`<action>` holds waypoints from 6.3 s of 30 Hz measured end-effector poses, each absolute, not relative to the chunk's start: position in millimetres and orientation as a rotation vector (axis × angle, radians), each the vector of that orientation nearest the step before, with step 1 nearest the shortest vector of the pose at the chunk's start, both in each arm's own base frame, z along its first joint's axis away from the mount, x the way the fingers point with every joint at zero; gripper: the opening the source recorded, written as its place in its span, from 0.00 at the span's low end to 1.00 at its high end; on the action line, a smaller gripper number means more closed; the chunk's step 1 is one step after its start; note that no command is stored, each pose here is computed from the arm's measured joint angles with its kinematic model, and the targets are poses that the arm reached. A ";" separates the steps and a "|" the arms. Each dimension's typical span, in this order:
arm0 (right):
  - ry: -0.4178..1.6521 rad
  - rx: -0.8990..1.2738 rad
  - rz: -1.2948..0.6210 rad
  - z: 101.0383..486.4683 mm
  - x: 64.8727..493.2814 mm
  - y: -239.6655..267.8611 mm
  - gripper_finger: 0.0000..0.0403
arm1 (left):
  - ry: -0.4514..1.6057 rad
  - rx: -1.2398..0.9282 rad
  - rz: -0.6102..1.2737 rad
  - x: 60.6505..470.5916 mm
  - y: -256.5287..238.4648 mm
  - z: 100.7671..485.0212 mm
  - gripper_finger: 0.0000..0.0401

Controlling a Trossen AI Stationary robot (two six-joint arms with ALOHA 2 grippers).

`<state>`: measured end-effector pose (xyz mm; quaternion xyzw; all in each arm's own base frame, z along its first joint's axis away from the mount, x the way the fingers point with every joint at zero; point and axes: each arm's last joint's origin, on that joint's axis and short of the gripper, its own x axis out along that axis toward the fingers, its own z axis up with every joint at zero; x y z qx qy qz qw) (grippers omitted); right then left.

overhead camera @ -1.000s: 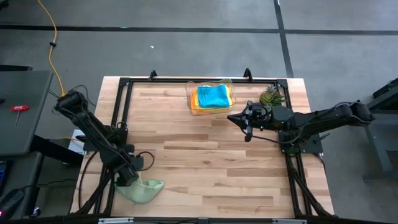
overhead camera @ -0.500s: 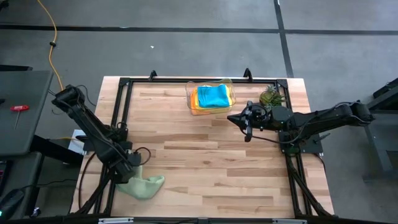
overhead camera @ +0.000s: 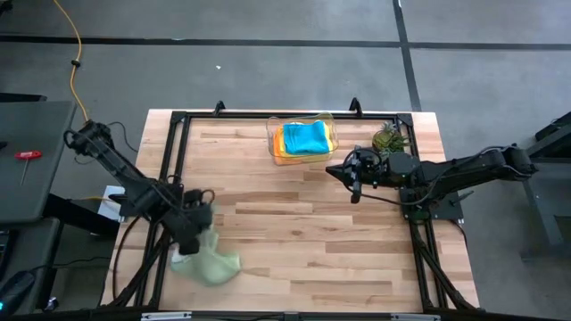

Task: Fold microfiber towels
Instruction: Fold the light green microfiber towel

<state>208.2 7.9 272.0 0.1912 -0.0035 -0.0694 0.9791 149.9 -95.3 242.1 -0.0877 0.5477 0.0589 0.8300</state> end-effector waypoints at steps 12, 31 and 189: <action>0.004 0.381 -0.161 270.8 208.1 7.3 0.00 | 0.747 0.111 0.236 229.4 -14.7 304.5 0.00; 0.033 0.446 -0.184 266.6 209.1 6.9 0.01 | 0.747 0.098 0.033 261.7 -38.6 261.1 0.00; 0.864 0.358 -0.268 227.4 292.2 30.1 0.00 | 0.946 0.104 0.459 255.1 -42.2 154.3 0.37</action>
